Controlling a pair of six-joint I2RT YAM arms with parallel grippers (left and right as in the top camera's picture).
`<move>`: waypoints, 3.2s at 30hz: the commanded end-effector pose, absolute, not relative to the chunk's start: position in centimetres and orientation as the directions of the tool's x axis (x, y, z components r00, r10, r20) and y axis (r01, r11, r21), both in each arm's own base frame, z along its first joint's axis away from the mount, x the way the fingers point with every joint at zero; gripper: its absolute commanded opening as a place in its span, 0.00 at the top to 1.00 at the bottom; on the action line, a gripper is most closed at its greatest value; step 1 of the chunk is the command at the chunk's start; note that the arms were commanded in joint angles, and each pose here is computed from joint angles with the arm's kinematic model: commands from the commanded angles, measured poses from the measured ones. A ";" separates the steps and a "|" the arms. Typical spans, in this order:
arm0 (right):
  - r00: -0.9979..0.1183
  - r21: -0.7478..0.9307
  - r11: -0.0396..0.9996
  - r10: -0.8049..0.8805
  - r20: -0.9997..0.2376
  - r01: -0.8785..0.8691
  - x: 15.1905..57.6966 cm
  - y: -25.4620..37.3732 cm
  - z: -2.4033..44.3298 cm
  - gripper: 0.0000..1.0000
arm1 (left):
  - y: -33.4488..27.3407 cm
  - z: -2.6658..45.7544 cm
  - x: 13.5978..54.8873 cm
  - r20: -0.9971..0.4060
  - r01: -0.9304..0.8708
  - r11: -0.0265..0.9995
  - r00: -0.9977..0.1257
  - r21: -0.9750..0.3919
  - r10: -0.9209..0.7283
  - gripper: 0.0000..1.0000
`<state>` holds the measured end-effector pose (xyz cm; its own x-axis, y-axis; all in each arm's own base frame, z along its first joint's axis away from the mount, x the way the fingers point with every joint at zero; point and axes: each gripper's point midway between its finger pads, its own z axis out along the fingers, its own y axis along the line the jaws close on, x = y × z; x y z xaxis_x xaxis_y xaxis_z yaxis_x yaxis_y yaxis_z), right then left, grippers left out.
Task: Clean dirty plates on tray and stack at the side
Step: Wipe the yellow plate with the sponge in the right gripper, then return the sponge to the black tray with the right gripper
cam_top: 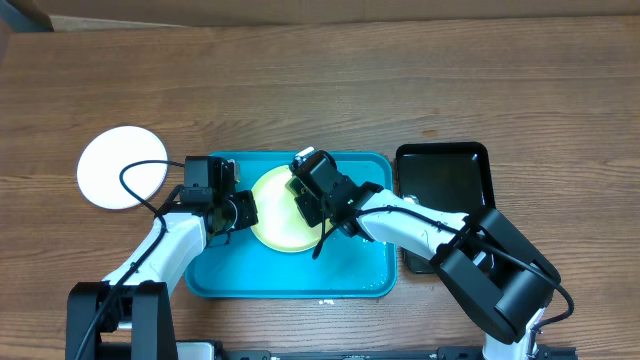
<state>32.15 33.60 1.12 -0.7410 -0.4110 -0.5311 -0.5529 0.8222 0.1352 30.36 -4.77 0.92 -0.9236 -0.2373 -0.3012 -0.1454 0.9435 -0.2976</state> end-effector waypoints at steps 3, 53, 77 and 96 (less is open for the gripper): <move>-0.801 0.342 0.746 -0.417 -0.429 -0.571 28.4 36.0 -0.9 0.96 | -5.0 0.5 29.9 -0.293 -0.123 0.948 -0.932 -0.293 -0.211 0.96; -0.968 0.430 0.887 -0.069 -0.241 -0.170 28.6 32.9 -2.9 0.96 | -5.0 0.5 29.9 -0.290 -0.124 0.948 -0.933 -0.292 -0.212 0.96; -0.820 0.610 0.710 0.080 -0.566 -0.352 34.0 30.1 17.3 0.96 | -5.0 0.5 29.9 -0.290 -0.124 0.948 -0.934 -0.293 -0.211 0.96; -0.927 -0.071 0.941 0.310 -0.213 0.331 27.8 3.2 8.1 0.96 | -3.7 6.1 31.0 -0.474 -0.095 0.967 -0.857 -0.237 -0.200 0.96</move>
